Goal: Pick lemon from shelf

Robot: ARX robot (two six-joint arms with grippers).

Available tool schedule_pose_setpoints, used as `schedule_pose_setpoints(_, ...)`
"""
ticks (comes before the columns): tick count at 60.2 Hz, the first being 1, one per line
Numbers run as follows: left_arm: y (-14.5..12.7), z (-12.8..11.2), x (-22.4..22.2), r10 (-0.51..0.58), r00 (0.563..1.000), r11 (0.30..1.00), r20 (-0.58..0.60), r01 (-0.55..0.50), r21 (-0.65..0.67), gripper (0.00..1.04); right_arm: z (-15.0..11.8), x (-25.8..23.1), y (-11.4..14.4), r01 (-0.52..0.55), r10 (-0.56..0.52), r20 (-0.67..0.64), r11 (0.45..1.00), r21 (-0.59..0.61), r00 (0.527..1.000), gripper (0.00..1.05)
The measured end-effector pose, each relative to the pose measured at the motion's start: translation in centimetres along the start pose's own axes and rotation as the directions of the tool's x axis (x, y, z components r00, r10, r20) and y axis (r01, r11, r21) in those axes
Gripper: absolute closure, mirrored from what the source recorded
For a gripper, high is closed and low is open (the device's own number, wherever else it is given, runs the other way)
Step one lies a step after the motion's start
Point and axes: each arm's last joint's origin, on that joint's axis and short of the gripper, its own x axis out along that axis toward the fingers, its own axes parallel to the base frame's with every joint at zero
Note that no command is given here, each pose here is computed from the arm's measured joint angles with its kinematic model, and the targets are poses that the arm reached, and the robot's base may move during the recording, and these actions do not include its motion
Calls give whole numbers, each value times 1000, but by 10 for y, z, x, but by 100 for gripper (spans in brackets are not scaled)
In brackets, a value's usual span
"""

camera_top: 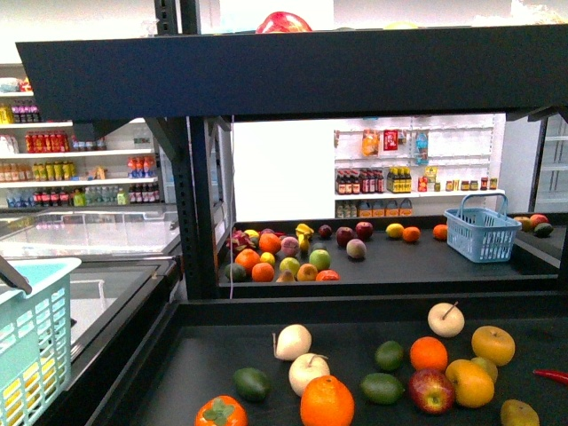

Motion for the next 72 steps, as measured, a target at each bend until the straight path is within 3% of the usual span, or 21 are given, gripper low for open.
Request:
schedule_pose_setpoints(36, -30, 5, -33, 93, 996, 995, 8, -93, 31, 8, 0, 0, 0, 0, 0, 0, 1000, 0, 1000, 7)
schedule_pose_setpoints(49, -60, 2, -55, 239, 971, 964, 4, -238, 119, 8, 0, 0, 0, 0, 0, 0, 1000, 0, 1000, 7)
schedule_pose_setpoints(58, -105, -12, -85, 392, 919, 844, 44, -378, 379, 8, 0, 0, 0, 0, 0, 0, 1000, 0, 1000, 7)
schedule_pose_setpoints(64, -135, -35, -117, 442, 896, 723, 51, -389, 570, 8, 0, 0, 0, 0, 0, 0, 1000, 0, 1000, 7)
schedule_pose_setpoints(67, -151, -49, -136, 420, 906, 667, 40, -338, 664, 9, 0, 0, 0, 0, 0, 0, 1000, 0, 1000, 7)
schedule_pose_setpoints(68, -158, -56, -145, 350, 937, 633, -6, -232, 739, 14, 0, 0, 0, 0, 0, 0, 1000, 0, 1000, 7)
schedule_pose_setpoints(70, -163, -63, -153, 297, 955, 600, -26, -165, 783, 18, 0, 0, 0, 0, 0, 0, 1000, 0, 1000, 7)
schedule_pose_setpoints(72, -169, -76, -168, 254, 966, 513, -40, -99, 853, 25, 0, 0, 0, 0, 0, 0, 1000, 0, 1000, 7)
